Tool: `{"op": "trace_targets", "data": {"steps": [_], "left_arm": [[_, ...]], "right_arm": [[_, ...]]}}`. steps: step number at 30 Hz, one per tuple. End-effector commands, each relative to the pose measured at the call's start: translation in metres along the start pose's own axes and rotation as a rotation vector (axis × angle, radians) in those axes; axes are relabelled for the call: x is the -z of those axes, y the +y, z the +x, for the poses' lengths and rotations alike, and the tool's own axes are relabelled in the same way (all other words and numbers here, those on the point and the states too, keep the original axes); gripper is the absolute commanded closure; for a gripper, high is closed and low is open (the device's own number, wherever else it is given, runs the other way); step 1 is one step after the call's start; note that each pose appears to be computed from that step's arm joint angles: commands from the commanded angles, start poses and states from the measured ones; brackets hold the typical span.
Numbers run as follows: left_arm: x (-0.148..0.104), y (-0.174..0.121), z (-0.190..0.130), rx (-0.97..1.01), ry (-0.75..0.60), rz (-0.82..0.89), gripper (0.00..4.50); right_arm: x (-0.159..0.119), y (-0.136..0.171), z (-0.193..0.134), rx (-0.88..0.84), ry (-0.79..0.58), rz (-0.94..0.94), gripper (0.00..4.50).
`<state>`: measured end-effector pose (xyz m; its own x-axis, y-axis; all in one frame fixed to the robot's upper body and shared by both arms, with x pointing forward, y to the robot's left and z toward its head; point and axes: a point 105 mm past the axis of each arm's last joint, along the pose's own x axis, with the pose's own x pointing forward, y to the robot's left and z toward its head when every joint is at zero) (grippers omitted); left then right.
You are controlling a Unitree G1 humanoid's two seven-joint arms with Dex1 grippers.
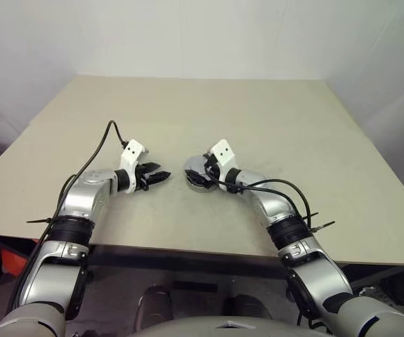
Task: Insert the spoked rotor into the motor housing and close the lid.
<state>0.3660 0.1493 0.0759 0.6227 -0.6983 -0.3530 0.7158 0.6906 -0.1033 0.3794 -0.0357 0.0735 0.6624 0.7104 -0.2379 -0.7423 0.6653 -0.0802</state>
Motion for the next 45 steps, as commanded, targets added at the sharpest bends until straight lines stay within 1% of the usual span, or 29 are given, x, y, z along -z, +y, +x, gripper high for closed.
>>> {"op": "trace_targets", "data": {"steps": [1,6,7,8,10,11,17,22,34,45], "left_arm": [[-0.014,-0.002,-0.004,-0.006,-0.05,0.024,1.75],[-0.015,-0.001,-0.003,-0.008,-0.05,0.023,1.75],[-0.015,-0.001,-0.003,-0.01,-0.05,0.024,1.75],[-0.015,-0.001,-0.003,-0.012,-0.051,0.025,1.75],[-0.015,0.0,-0.003,-0.015,-0.05,0.025,1.75],[-0.015,0.001,-0.003,-0.017,-0.049,0.025,1.75],[-0.012,0.001,-0.003,-0.018,-0.045,0.023,1.75],[-0.011,-0.002,0.0,-0.009,-0.043,0.02,1.75],[-0.01,-0.008,0.002,0.01,-0.042,0.017,1.75],[-0.007,-0.013,0.002,0.007,-0.047,-0.004,1.75]], "right_arm": [[-0.002,-0.001,0.0,-0.006,-0.003,-0.038,0.03],[0.004,0.003,0.001,-0.023,0.012,-0.038,0.03],[0.006,0.004,0.001,-0.028,0.017,-0.037,0.42],[0.006,0.004,0.0,-0.03,0.019,-0.034,0.64],[0.004,0.003,-0.001,-0.03,0.012,-0.023,1.25],[0.001,0.002,-0.003,-0.03,0.002,-0.014,1.35],[-0.02,0.001,-0.013,-0.074,-0.057,0.09,1.35],[-0.032,0.007,-0.018,-0.114,-0.068,0.094,1.35],[-0.011,0.012,-0.011,-0.081,0.013,-0.027,1.35],[-0.009,0.01,-0.007,-0.063,0.015,0.005,1.35]]}}
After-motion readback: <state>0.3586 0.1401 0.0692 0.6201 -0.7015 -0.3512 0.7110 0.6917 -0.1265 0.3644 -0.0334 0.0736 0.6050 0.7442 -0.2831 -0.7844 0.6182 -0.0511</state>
